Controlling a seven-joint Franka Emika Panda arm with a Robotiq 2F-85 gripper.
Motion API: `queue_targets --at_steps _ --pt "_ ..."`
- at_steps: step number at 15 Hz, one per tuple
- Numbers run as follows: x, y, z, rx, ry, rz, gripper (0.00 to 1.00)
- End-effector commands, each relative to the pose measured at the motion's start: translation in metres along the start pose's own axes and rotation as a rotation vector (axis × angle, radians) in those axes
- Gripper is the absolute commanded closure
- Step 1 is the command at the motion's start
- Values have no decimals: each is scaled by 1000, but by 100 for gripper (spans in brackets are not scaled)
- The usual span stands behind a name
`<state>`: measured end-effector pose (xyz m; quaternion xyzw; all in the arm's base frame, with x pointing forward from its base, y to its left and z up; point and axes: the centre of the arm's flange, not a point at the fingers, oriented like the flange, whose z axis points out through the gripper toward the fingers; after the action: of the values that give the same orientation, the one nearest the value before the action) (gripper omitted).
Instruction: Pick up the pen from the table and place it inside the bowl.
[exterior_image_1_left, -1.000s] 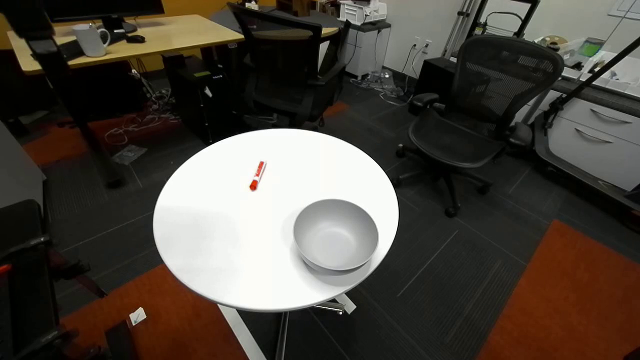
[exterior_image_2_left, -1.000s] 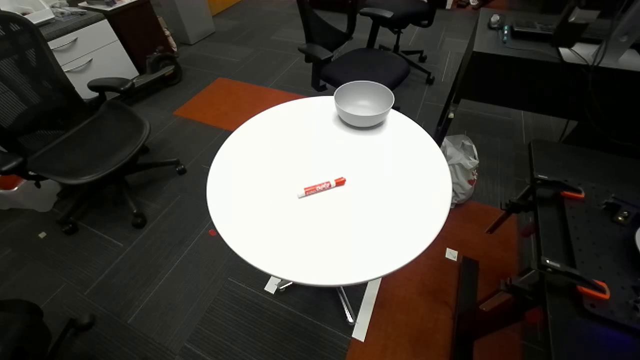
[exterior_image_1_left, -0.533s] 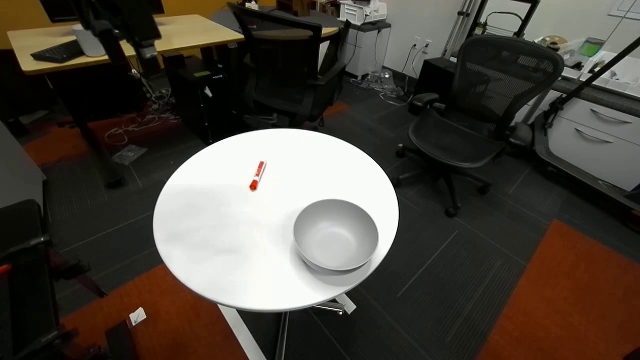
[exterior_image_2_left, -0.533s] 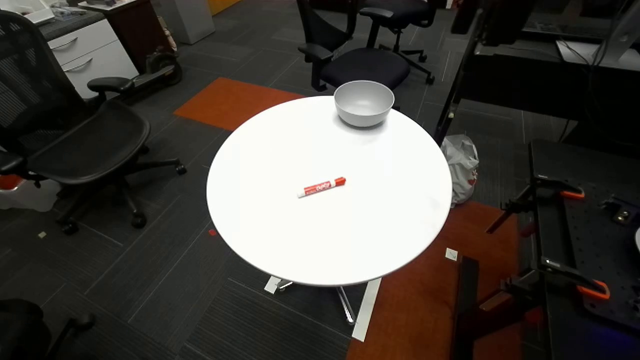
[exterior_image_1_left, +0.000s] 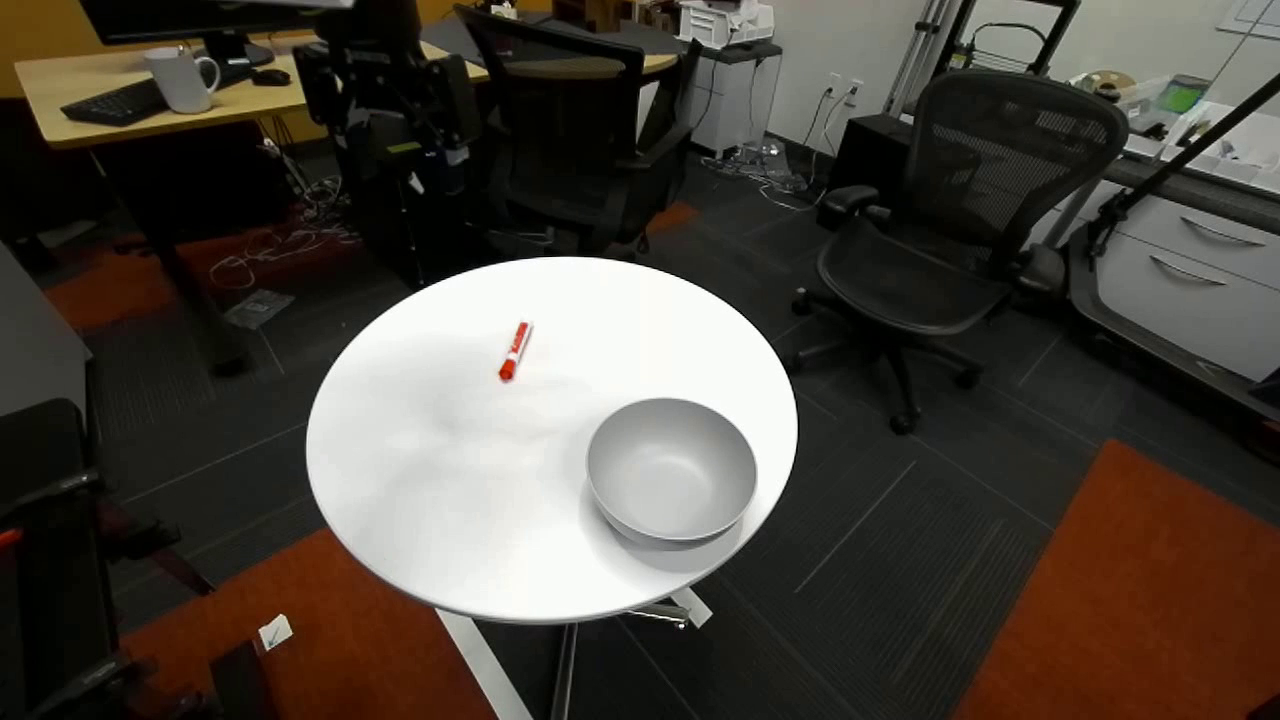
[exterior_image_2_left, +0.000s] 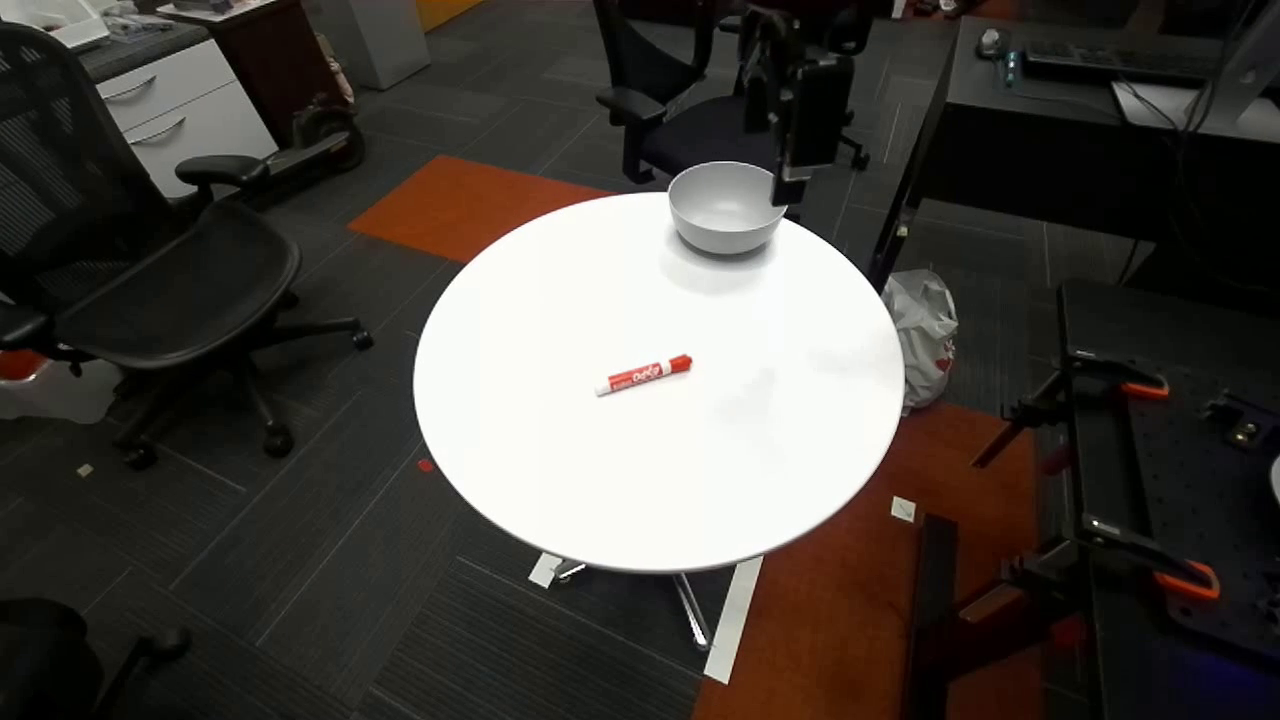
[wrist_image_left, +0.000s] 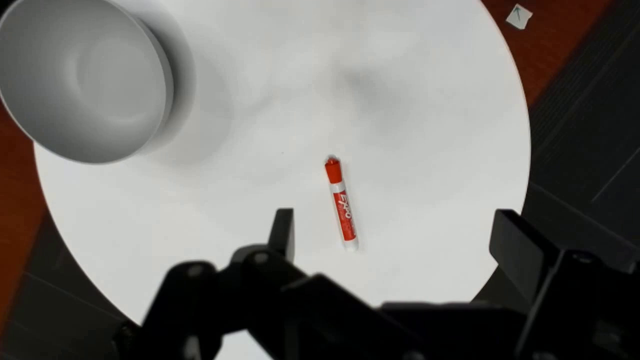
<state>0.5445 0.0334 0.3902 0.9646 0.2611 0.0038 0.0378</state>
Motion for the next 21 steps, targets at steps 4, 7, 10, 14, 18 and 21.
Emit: queue_targets --at_steps 4,7,10,14,18,21 --pt "58 28 44 63 -8 -213 0" --pt "48 19 52 63 -23 -195 0" --pt "48 19 55 66 -28 -194 0" --pt "50 20 58 56 -7 -205 0" --pt "67 23 83 36 49 -294 0" --pt "78 26 107 9 92 -324 0"
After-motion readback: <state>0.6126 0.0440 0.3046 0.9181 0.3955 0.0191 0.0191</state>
